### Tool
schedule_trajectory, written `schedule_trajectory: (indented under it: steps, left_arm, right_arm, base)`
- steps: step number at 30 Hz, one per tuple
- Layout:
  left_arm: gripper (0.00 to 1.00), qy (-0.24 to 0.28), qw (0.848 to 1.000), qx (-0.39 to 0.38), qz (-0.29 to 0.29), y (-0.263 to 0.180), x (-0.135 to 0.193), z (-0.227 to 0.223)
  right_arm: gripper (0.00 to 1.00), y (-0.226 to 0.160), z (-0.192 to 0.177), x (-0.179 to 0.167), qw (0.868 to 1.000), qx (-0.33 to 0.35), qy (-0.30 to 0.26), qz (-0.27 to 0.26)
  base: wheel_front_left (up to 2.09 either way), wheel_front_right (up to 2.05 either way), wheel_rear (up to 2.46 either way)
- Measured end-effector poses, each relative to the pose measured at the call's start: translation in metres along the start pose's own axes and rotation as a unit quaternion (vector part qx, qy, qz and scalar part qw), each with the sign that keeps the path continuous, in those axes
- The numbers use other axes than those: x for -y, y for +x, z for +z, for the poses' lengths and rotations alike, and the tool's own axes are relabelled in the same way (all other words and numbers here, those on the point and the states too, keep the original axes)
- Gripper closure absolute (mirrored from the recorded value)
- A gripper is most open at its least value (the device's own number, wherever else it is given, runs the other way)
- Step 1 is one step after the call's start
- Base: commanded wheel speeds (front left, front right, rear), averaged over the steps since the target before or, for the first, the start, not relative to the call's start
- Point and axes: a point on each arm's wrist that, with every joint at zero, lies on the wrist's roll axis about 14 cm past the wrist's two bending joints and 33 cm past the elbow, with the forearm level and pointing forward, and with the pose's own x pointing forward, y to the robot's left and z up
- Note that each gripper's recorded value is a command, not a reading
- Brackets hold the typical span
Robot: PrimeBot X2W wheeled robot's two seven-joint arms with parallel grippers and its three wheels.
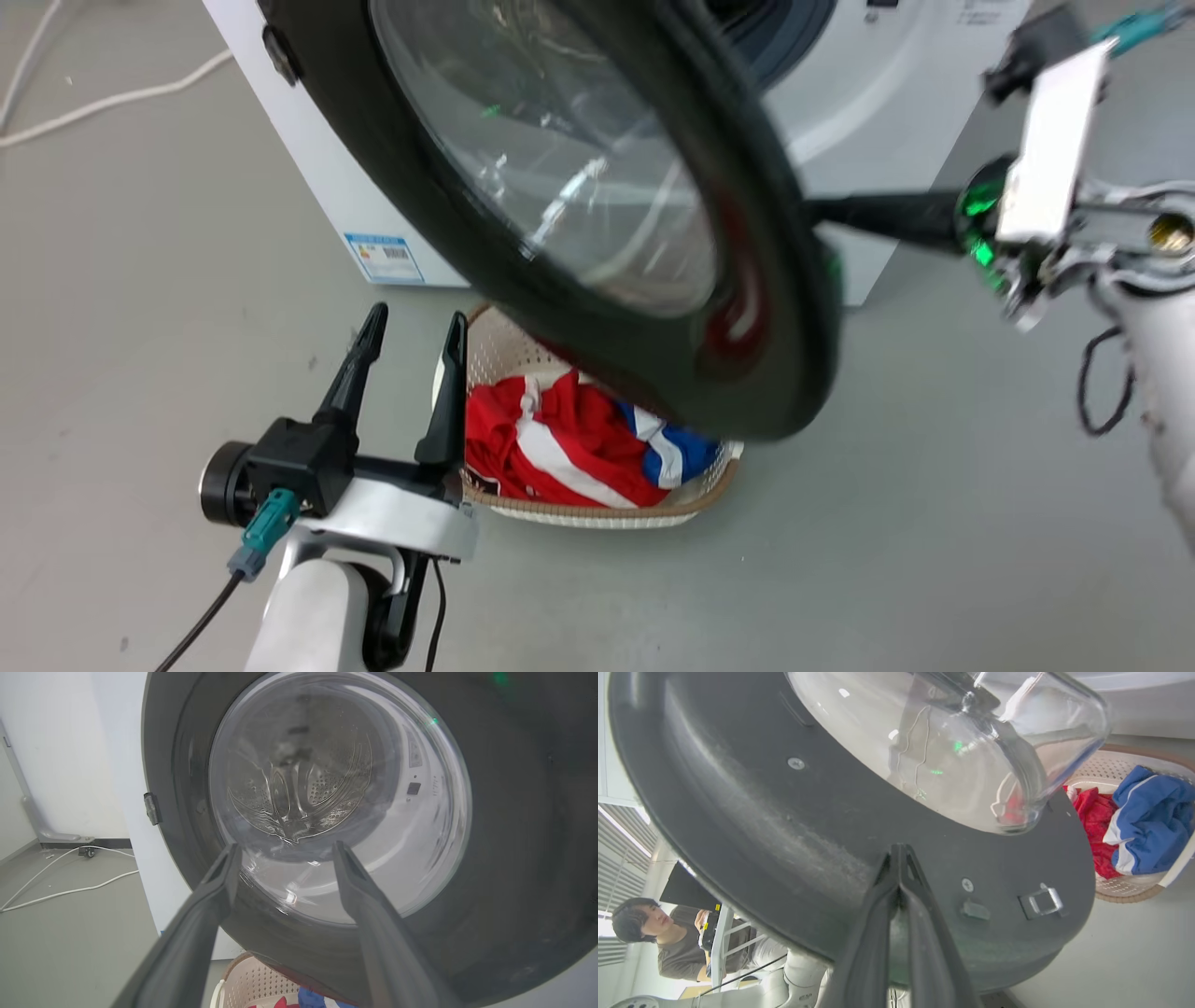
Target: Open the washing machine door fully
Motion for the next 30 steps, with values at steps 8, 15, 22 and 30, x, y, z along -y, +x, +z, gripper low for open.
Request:
schedule_trajectory:
  steps: [8,15,22,30]
  left_arm:
    - [0.0,0.001,1.0,0.006,-0.002,-0.015,0.005,0.01]
    - [0.0,-0.003,1.0,0.003,-0.005,-0.024,0.008,0.011]
    - [0.0,-0.002,1.0,0.001,-0.001,-0.031,0.005,0.011]
    - [0.0,-0.003,1.0,-0.004,-0.003,-0.033,0.006,0.008]
  right_arm:
    - [1.0,0.012,-0.05,-0.035,0.998,-0.037,-0.027,0.044]
    - [1.0,0.032,-0.086,-0.059,0.994,-0.062,-0.03,0.084]
    - [1.0,0.043,-0.106,-0.067,0.993,-0.07,-0.021,0.098]
    - [1.0,0.03,-0.068,-0.072,0.992,0.067,-0.013,0.107]
  base:
    - [0.0,0.0,0.0]
    - [0.0,0.0,0.0]
    - [0.0,0.0,0.0]
    - [0.0,0.0,0.0]
